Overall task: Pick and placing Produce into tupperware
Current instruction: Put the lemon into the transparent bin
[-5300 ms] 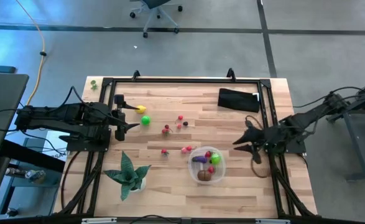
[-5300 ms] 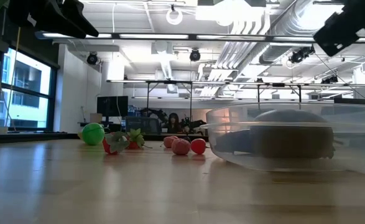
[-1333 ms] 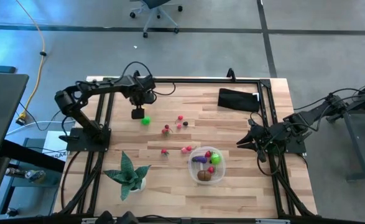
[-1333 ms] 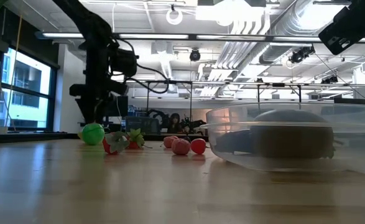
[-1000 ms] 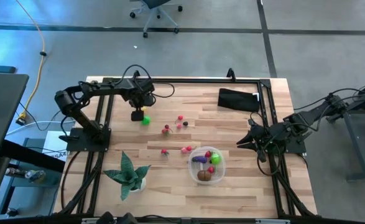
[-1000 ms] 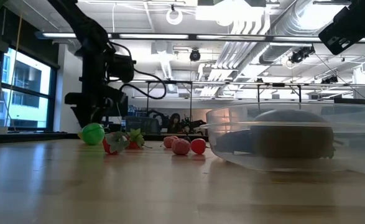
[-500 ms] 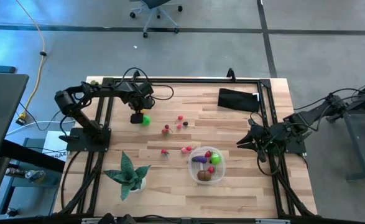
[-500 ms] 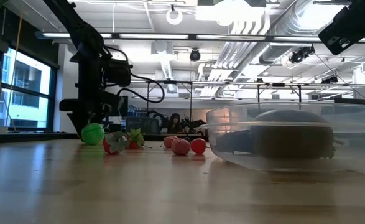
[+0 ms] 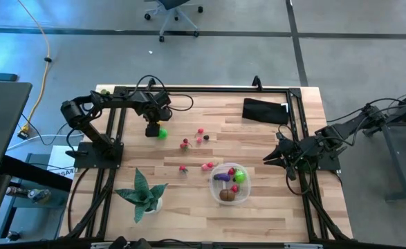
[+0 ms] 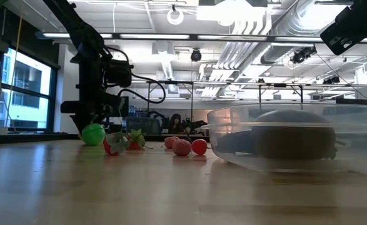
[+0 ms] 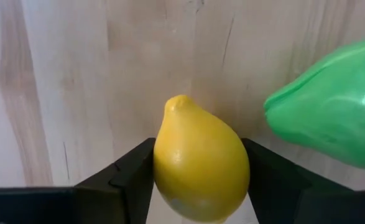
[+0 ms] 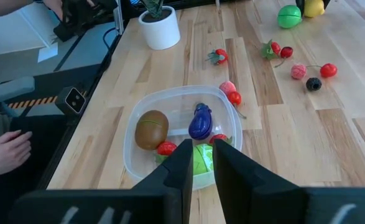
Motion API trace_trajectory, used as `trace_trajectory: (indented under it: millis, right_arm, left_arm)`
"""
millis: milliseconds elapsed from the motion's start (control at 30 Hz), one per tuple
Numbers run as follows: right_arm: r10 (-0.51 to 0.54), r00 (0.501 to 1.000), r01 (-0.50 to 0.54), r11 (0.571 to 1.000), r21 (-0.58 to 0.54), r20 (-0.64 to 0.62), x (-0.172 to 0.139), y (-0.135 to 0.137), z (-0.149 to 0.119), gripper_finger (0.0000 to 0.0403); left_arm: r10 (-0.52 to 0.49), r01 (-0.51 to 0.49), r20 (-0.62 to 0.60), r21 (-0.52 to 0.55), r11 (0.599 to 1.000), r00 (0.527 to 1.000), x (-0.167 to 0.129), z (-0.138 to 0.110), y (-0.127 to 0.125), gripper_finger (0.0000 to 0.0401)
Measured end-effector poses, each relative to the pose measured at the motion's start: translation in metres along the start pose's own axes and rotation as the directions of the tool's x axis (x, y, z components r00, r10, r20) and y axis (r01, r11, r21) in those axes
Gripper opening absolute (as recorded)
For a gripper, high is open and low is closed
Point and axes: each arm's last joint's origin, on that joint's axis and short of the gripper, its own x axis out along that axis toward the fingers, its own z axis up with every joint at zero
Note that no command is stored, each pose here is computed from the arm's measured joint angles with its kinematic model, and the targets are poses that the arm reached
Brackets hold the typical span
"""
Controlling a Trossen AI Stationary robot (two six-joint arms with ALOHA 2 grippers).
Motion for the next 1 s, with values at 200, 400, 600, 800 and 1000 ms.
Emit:
trace_trajectory:
  millis: [200,400,600,800,1000]
  right_arm:
    - [0.000,1.000,0.000,1.000,0.000,0.000,0.000,0.000,0.000,0.0051]
    - [0.000,1.000,0.000,1.000,0.000,0.000,0.000,0.000,0.000,0.0051]
    - [0.000,1.000,0.000,1.000,0.000,0.000,0.000,0.000,0.000,0.0051]
    - [0.000,1.000,0.000,1.000,0.000,0.000,0.000,0.000,0.000,0.0051]
    - [0.000,1.000,0.000,1.000,0.000,0.000,0.000,0.000,0.000,0.0051]
  left_arm:
    - [0.017,-0.017,0.023,-0.004,1.000,1.000,-0.007,0.003,0.003,0.0211]
    - [0.072,-0.071,0.109,-0.017,0.997,0.991,-0.037,0.009,0.009,0.0191]
    - [0.094,-0.080,0.327,-0.054,0.995,0.941,-0.090,0.014,0.007,0.0200]
    - [0.012,-0.051,0.580,0.050,0.997,0.814,-0.141,0.047,-0.031,0.0198]
    - [-0.131,-0.077,0.726,0.246,0.966,0.675,-0.175,0.096,-0.094,0.0192]
